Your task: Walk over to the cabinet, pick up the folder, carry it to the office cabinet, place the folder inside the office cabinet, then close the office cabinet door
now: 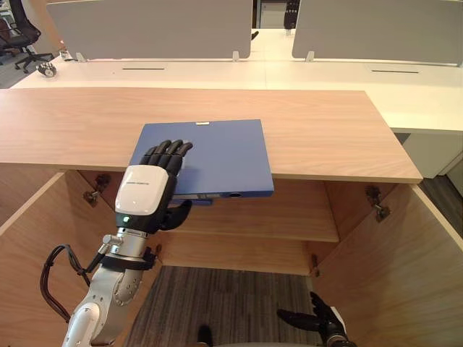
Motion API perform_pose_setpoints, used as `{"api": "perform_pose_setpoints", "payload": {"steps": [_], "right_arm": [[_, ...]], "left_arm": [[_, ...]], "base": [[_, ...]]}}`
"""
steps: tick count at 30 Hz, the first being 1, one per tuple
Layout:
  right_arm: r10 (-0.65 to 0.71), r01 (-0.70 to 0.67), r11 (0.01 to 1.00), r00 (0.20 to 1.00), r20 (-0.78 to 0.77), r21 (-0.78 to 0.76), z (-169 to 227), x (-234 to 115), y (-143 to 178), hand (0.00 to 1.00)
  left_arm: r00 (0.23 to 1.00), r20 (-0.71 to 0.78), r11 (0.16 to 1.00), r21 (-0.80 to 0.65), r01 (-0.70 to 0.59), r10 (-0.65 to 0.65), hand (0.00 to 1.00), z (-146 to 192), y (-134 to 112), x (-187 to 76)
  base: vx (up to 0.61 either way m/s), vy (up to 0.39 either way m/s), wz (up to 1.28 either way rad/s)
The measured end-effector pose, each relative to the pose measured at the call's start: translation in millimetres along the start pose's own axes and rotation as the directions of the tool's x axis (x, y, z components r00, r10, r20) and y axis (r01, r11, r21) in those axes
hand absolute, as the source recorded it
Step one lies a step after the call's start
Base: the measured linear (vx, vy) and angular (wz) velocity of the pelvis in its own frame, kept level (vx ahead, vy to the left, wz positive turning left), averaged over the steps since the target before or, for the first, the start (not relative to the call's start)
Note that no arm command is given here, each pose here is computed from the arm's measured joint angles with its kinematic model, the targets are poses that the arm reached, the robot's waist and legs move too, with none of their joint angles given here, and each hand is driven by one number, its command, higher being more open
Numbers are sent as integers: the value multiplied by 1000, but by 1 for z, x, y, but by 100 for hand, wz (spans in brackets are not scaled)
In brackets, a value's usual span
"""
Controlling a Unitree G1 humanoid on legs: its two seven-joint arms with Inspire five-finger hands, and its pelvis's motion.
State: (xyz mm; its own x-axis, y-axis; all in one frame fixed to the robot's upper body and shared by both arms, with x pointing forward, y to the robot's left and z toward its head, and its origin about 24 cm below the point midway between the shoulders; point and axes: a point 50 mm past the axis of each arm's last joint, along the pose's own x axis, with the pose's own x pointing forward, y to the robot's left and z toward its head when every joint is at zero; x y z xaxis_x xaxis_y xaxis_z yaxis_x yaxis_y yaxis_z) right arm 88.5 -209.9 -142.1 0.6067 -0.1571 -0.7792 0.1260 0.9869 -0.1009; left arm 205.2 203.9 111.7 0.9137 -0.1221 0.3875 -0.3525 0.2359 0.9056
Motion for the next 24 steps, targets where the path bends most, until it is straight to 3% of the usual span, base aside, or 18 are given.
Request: {"api": "perform_pose_setpoints", "payload": {"steps": [6, 11, 16, 19, 22, 24], "right_arm": [[4, -4, 1000, 1000, 14, 14, 3, 1, 2, 100], [-1, -4, 999, 992, 126, 38, 28, 0, 5, 100], [33, -69, 994, 930, 366, 84, 79, -12, 20, 100], [69, -142, 984, 862, 502, 109, 111, -24, 33, 100], [111, -220, 972, 739, 664, 82, 151, -46, 44, 100], [100, -267, 960, 613, 784, 87, 180, -70, 42, 100]], "left_arm": [[995, 22, 995, -1, -99, 99, 0, 3, 15, 3], [985, 54, 986, -38, -164, 166, 0, 10, 28, 7], [973, 68, 938, -290, -192, 220, 0, 33, 38, -2], [961, 104, 815, -557, -157, 256, 0, 52, 45, -8], [954, 88, 648, -751, -125, 287, 0, 60, 48, -12], [956, 48, 519, -847, -113, 288, 0, 57, 50, -13]], "base": [[-1, -8, -3], [-12, -6, -4], [-26, 9, -8], [-19, 10, -14], [-3, 9, -19], [-2, 6, -12]]}}
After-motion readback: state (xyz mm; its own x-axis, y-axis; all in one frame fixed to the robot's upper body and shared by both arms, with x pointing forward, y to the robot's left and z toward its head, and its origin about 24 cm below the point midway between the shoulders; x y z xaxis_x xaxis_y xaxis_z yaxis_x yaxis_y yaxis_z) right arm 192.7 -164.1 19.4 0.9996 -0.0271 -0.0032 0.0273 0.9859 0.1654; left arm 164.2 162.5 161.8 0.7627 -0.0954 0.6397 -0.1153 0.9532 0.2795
